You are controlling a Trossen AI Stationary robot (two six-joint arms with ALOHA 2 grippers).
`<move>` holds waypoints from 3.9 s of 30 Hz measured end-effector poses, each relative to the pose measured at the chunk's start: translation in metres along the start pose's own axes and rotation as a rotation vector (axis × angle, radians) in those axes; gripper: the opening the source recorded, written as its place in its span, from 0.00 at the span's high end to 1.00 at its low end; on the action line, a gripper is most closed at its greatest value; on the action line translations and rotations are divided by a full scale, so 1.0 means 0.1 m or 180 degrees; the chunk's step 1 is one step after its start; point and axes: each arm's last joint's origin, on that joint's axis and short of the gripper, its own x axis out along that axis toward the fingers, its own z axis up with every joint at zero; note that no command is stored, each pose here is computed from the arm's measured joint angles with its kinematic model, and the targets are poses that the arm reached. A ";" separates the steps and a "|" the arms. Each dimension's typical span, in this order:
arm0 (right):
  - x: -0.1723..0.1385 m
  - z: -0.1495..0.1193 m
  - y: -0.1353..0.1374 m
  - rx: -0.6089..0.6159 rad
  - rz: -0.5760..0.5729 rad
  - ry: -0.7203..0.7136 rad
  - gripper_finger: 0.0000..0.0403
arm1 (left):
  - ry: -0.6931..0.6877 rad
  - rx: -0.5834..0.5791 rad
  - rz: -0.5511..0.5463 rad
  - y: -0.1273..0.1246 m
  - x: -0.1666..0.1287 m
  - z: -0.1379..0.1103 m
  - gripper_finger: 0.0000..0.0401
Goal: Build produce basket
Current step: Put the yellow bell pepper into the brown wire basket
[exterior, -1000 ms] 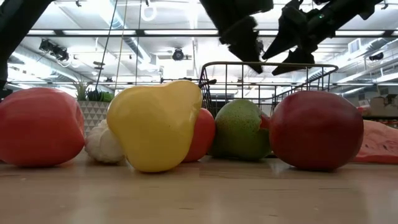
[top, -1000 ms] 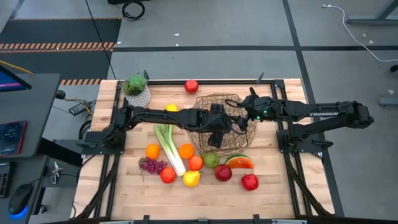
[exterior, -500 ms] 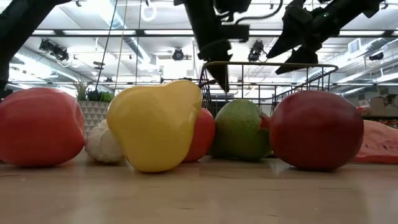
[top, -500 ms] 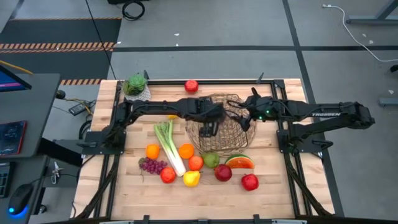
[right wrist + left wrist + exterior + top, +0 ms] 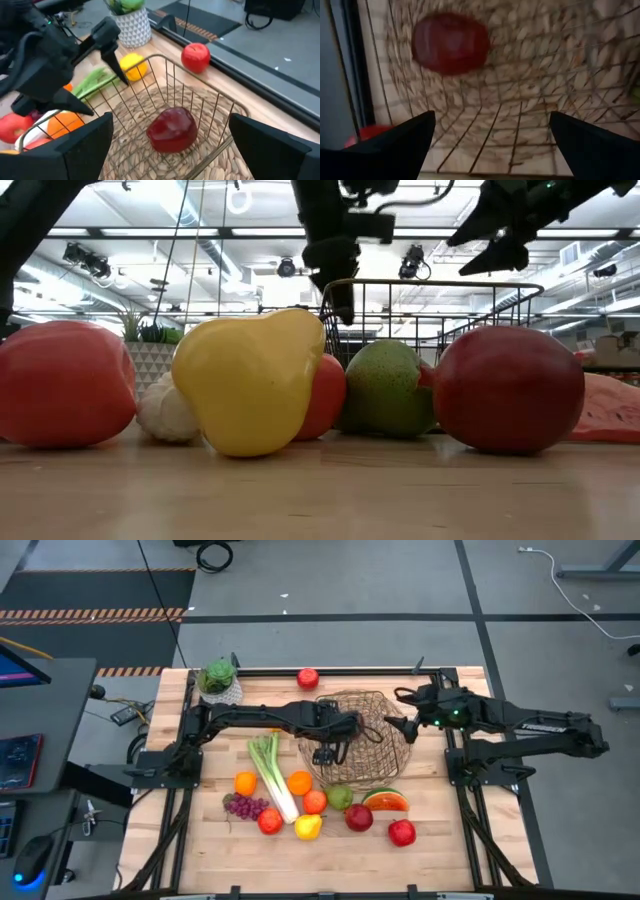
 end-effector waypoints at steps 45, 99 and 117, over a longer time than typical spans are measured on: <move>0.17 0.34 -0.01 -0.0676 -0.0107 -0.0940 0.01 | 0.0134 -0.1049 0.0731 -0.51 -1.18 -1.24 0.00; 0.24 0.31 -0.05 -0.0619 0.0016 -0.0742 0.01 | -0.0169 -0.1245 0.0101 0.70 0.22 -1.95 0.00; 0.33 0.28 -0.05 -0.0640 -0.0006 -0.0621 0.01 | 0.0185 -0.1080 -0.0268 0.65 0.62 -2.01 0.00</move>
